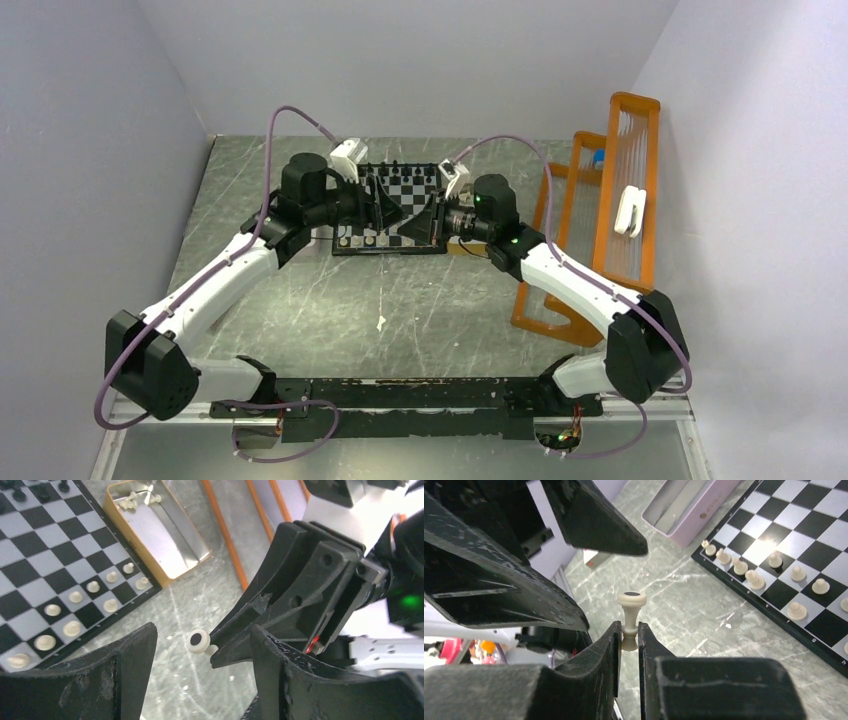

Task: Set up the chess pieces on the board
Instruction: Place the chess piece on the chessboard.

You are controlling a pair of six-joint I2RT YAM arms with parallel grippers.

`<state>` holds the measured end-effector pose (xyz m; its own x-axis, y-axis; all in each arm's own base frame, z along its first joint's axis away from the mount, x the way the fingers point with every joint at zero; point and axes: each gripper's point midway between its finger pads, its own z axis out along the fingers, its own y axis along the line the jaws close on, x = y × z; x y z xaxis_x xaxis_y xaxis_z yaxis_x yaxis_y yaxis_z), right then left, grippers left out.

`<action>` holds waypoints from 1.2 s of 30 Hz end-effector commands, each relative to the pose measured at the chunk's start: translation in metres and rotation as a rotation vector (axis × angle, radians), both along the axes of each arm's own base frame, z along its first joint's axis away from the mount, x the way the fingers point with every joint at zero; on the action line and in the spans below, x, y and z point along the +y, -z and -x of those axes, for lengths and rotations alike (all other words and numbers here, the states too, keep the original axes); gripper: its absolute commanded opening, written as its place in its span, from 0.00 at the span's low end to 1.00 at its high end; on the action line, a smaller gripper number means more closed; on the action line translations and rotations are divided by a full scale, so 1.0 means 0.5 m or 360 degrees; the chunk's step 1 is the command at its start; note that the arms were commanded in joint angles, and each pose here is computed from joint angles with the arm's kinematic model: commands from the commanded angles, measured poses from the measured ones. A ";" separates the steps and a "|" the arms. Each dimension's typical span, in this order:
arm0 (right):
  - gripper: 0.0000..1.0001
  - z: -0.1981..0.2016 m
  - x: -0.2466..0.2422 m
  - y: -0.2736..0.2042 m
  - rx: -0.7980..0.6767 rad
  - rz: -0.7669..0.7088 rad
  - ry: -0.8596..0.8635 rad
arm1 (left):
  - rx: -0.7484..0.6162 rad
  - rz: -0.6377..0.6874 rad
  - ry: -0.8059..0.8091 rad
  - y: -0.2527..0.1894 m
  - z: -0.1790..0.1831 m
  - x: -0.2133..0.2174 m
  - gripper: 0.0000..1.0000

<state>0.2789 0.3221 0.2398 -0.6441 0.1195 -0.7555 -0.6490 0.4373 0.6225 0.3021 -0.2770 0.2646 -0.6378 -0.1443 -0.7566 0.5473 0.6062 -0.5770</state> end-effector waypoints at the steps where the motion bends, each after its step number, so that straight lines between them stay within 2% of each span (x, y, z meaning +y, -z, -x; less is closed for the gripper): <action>1: 0.10 0.020 -0.008 0.030 0.0011 0.0127 -0.0183 | -0.0387 -0.0265 0.0081 -0.007 0.000 0.042 0.72; 3: 0.10 0.036 -0.017 0.040 0.0038 0.0138 -0.0250 | -0.0630 -0.0326 0.0163 -0.023 0.010 0.050 0.71; 6: 0.10 0.062 -0.027 0.043 0.0087 0.0107 -0.0360 | -0.1120 -0.0412 0.0468 -0.033 0.058 0.046 0.70; 7: 0.10 0.069 -0.028 0.040 0.0086 0.0092 -0.0402 | -0.1313 -0.0435 0.0647 -0.024 0.091 0.040 0.68; 8: 0.10 0.080 -0.032 0.045 0.0127 0.0101 -0.0439 | -0.1507 -0.0451 0.0823 -0.013 0.124 0.036 0.63; 10: 0.10 0.097 -0.033 0.048 0.0171 0.0106 -0.0509 | -0.1882 -0.0453 0.1007 -0.013 0.169 0.028 0.52; 12: 0.11 0.114 -0.029 0.046 0.0222 0.0078 -0.0599 | -0.2075 -0.0492 0.1085 0.000 0.188 0.022 0.55; 13: 0.11 0.120 -0.028 0.047 0.0248 0.0074 -0.0635 | -0.2139 -0.0536 0.1126 0.004 0.191 0.019 0.60; 15: 0.11 0.122 -0.027 0.048 0.0283 0.0085 -0.0652 | -0.2210 -0.0632 0.1246 0.019 0.198 0.009 0.66; 18: 0.11 0.127 -0.025 0.040 0.0281 0.0059 -0.0665 | -0.2271 -0.0791 0.1423 0.040 0.203 -0.004 0.65; 23: 0.11 0.133 -0.022 0.039 0.0294 0.0025 -0.0688 | -0.2353 -0.0938 0.1442 0.045 0.190 -0.018 0.65; 28: 0.11 0.140 -0.019 0.034 0.0295 0.0000 -0.0701 | -0.2312 -0.1083 0.1573 0.092 0.180 -0.017 0.60; 36: 0.12 0.159 -0.004 0.040 0.0288 0.0052 -0.0759 | -0.2407 -0.1161 0.1489 0.085 0.161 -0.025 0.54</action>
